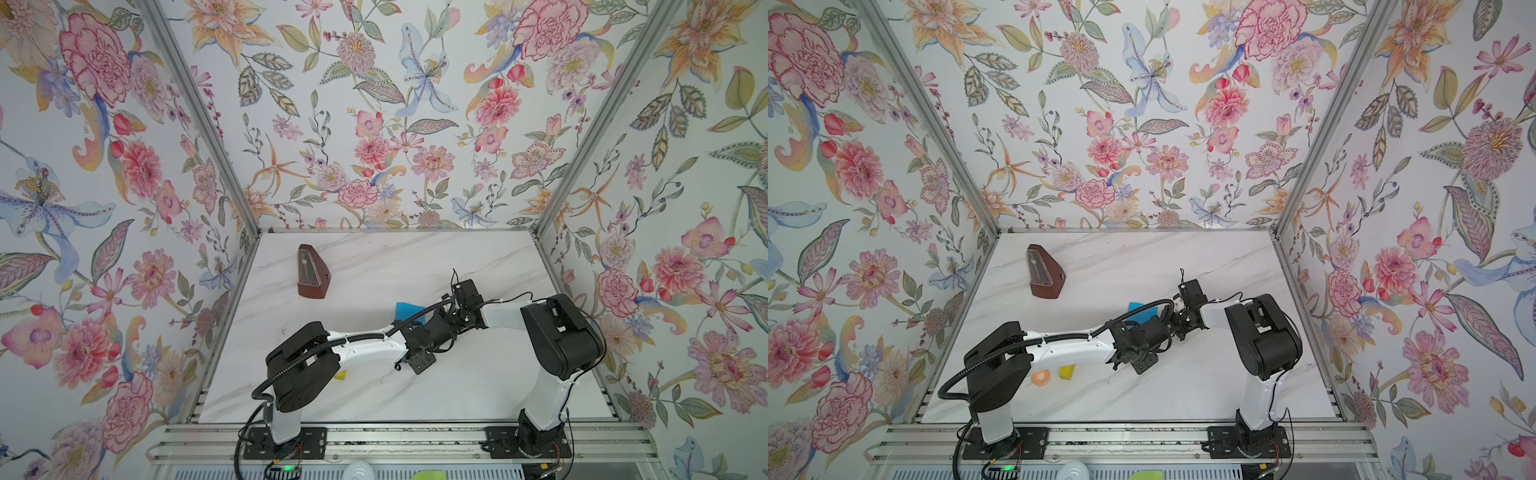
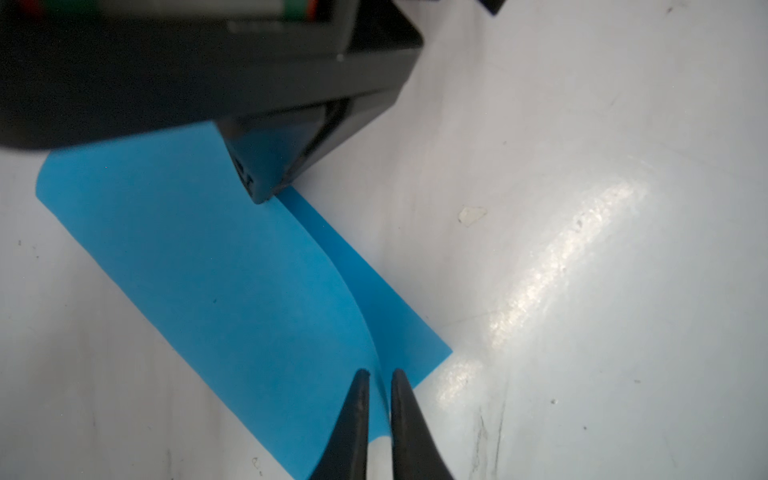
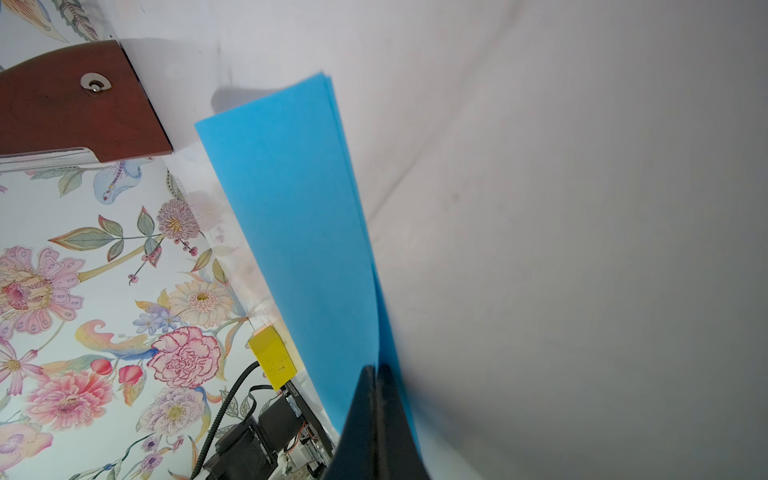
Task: Fold a paper plane with a square sheet of paper (fold left side to right side)
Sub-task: 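Press the strip's near end with the left gripper while the right gripper opens and lifts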
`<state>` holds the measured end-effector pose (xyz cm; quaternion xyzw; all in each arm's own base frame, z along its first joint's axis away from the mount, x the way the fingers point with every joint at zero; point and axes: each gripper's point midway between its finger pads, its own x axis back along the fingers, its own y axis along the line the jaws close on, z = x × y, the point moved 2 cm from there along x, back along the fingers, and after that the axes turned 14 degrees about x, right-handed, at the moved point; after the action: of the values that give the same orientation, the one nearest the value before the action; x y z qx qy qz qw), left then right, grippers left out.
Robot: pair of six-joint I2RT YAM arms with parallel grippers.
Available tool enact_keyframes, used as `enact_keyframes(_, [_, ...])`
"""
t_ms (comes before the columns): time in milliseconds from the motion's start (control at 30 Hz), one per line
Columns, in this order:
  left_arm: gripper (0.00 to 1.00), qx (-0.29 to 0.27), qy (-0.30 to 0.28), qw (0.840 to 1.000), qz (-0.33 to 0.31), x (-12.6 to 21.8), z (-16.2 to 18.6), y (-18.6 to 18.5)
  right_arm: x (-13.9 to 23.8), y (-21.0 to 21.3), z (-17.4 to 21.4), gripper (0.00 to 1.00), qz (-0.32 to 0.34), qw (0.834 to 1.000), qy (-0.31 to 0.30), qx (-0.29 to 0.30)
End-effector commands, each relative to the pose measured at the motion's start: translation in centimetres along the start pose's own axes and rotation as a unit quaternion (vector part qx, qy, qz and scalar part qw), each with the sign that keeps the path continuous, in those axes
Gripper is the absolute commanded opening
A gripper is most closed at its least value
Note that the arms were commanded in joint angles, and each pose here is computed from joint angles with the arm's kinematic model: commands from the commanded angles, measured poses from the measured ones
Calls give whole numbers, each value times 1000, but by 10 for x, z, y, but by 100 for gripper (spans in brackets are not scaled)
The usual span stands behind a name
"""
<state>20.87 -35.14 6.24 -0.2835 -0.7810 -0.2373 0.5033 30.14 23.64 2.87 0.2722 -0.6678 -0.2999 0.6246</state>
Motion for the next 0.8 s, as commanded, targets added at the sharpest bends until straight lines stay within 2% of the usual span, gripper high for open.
enact_keyframes(0, [14, 15, -23, 1000, 8, 16, -13, 0, -10, -48, 26, 0, 91, 994, 38, -53])
enact_keyframes(200, [4, 28, -20, 999, 34, 14, -11, -4, -9, -47, 25, 0, 93, 994, 38, -46])
enact_keyframes(300, [0, 46, -19, 997, 54, 12, -12, -5, -5, -35, 19, 0, 86, 995, 35, -19])
enact_keyframes(333, [0, 58, -21, 996, 63, 12, -13, -4, -2, -29, 17, 3, 88, 996, 33, -7])
enact_keyframes(467, [0, 120, -30, 987, 104, 11, -21, -1, 22, -11, 8, 26, 109, 993, 21, 34])
enact_keyframes(767, [0, 224, -60, 954, 192, 9, -49, -4, 80, 1, 3, 42, 123, 990, -29, 55])
